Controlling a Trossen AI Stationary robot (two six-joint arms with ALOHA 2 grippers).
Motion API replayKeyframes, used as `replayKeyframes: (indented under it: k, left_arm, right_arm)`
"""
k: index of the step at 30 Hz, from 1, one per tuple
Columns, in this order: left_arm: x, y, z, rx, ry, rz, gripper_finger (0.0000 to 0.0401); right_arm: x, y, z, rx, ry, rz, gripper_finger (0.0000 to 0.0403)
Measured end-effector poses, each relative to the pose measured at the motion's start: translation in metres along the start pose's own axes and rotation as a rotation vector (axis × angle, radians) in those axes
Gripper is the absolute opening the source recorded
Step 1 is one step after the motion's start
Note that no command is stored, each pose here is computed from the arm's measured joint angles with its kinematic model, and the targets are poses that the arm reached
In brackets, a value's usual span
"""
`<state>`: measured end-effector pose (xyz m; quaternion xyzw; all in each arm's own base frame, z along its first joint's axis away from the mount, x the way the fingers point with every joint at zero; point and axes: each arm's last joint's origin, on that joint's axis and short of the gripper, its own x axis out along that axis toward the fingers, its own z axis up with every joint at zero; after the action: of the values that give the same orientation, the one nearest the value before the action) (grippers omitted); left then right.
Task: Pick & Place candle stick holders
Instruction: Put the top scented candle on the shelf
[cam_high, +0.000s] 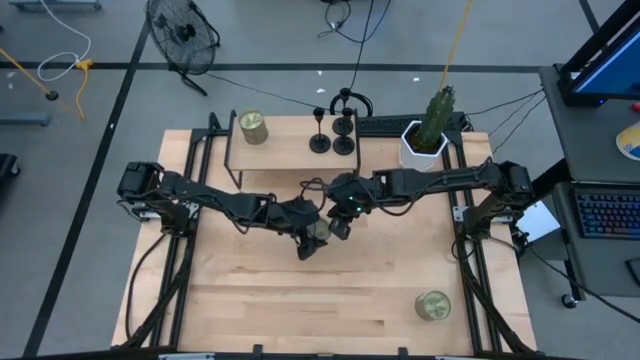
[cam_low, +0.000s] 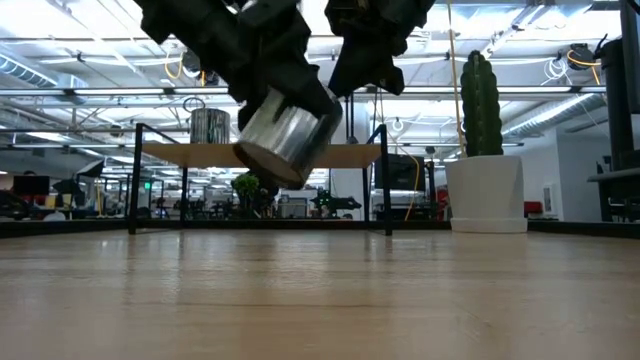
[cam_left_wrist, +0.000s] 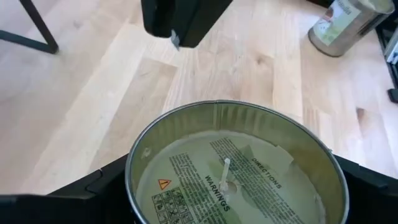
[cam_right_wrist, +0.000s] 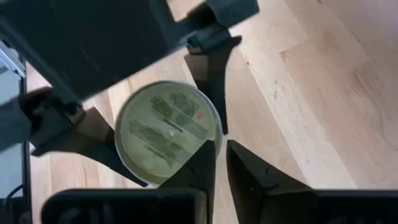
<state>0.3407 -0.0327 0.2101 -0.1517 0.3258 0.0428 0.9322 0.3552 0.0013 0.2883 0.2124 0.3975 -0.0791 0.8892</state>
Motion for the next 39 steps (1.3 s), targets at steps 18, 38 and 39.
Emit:
replayKeyframes:
  k: [18,38,39]
  left_arm:
    - [-0.061,0.013,0.004,-0.019,-0.004,0.377,0.0356]
    - [-0.194,0.048,0.018,-0.198,-0.460,0.985,0.0355]
    - [-0.196,0.050,0.017,-0.210,-0.467,1.006,0.0355]
  right_arm:
    - [0.000,-0.002,-0.001,-0.042,0.007,-0.034,0.0040]
    - [-0.011,-0.001,0.000,-0.080,-0.014,-0.026,0.0011]
    - [-0.011,-0.001,0.001,-0.082,-0.017,-0.026,0.0011]
